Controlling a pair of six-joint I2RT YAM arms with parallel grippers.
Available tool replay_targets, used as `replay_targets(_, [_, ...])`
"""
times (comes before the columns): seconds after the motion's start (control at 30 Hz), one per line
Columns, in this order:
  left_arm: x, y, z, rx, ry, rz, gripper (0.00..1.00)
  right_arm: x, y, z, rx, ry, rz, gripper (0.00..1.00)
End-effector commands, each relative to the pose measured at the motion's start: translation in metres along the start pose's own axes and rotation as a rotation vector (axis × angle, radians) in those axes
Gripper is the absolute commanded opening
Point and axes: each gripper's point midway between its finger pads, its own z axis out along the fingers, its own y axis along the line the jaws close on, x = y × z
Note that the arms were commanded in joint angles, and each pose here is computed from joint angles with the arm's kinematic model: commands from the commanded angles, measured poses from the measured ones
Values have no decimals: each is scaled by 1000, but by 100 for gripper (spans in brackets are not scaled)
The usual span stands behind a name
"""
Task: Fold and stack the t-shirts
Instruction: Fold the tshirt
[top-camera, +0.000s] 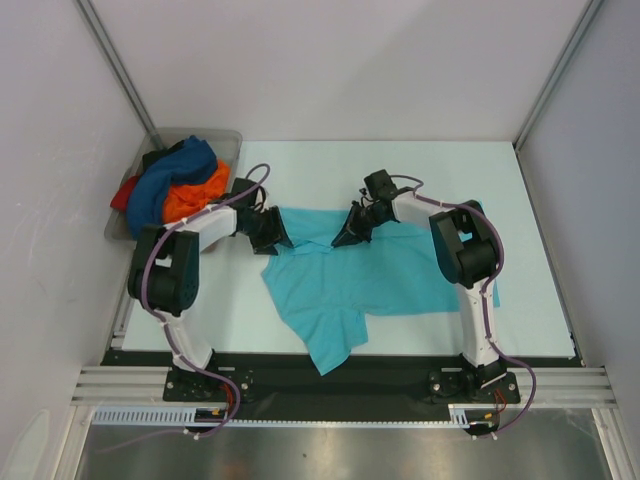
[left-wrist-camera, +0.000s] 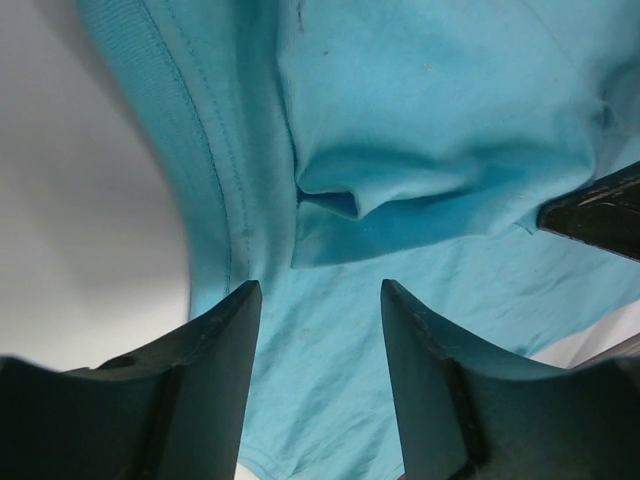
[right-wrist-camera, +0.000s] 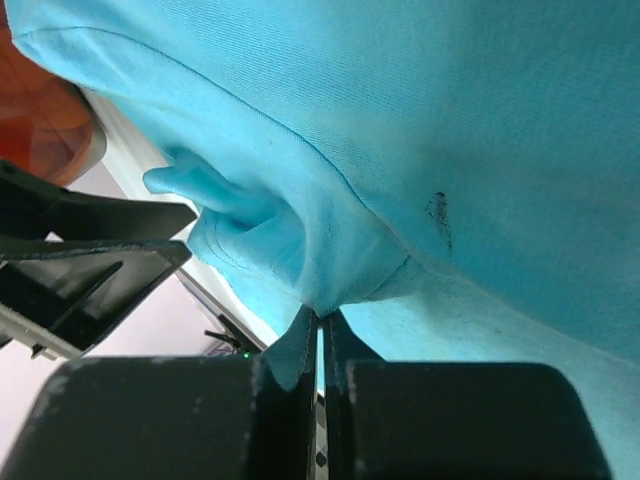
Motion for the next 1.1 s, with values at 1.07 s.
replay_targets(1.07, [-17, -41, -5, -1, -87, 99, 47, 4, 10, -26, -54, 15, -57, 5])
